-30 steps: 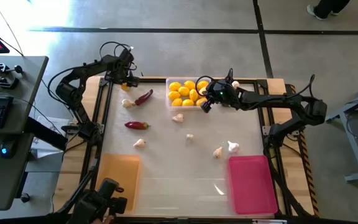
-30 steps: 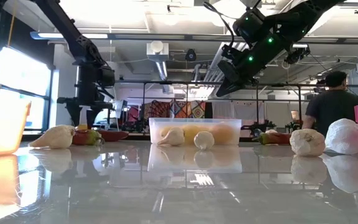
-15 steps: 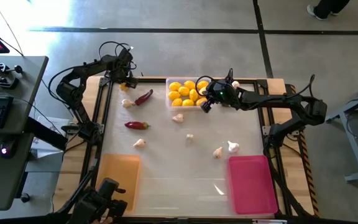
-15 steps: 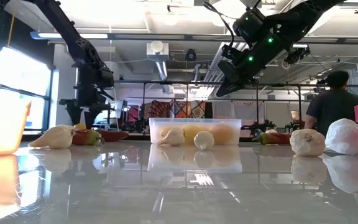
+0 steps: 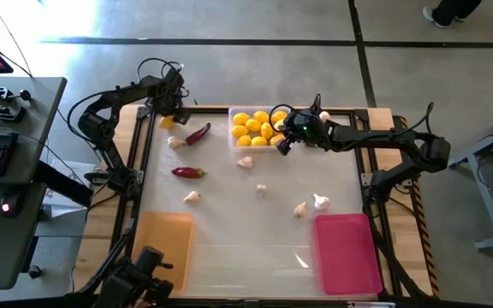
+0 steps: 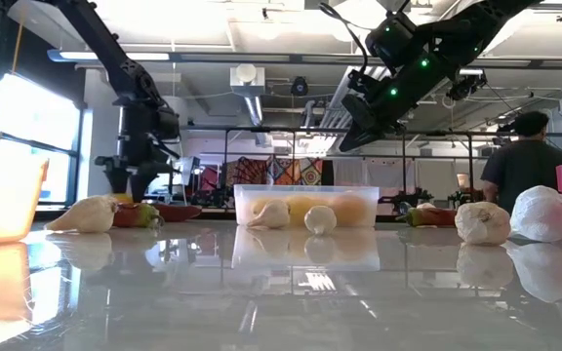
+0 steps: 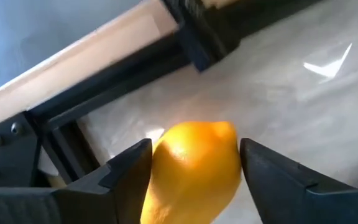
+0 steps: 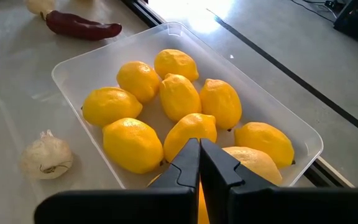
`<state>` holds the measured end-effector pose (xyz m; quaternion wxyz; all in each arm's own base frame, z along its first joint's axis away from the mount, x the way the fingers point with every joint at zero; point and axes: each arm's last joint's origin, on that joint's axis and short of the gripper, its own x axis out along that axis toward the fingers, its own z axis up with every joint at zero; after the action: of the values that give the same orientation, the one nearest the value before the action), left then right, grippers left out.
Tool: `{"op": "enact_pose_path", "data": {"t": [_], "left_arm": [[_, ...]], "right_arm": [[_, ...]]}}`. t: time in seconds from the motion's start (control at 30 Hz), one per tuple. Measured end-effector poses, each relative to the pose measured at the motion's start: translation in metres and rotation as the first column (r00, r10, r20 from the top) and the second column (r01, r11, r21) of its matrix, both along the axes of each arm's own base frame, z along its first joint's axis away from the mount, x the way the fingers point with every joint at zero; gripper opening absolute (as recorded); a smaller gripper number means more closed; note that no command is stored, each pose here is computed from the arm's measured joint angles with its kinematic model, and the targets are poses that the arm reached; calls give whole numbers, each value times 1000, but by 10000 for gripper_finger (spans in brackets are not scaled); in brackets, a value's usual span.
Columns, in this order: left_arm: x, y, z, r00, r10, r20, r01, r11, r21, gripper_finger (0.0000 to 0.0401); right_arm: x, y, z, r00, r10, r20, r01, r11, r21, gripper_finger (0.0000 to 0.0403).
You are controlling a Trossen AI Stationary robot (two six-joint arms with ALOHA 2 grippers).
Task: Sort produce into baskets
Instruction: Put the lemon into the transparent bin
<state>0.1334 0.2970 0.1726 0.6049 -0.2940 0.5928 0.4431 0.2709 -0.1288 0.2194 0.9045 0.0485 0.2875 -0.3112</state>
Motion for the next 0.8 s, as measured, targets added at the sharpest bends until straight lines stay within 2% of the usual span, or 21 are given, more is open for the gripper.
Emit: {"op": "enact_pose_path", "data": {"t": [0.53,0.8], "left_arm": [[-1,-1,2,991,-110,-74,110,994,-6,152],[7,4,18,989,-133,-67,135,991,18,108]], "right_arm": [[0,0,0,1000,0,0,0,1000,0,0],[0,0,0,1000,0,0,0,1000,0,0]]}}
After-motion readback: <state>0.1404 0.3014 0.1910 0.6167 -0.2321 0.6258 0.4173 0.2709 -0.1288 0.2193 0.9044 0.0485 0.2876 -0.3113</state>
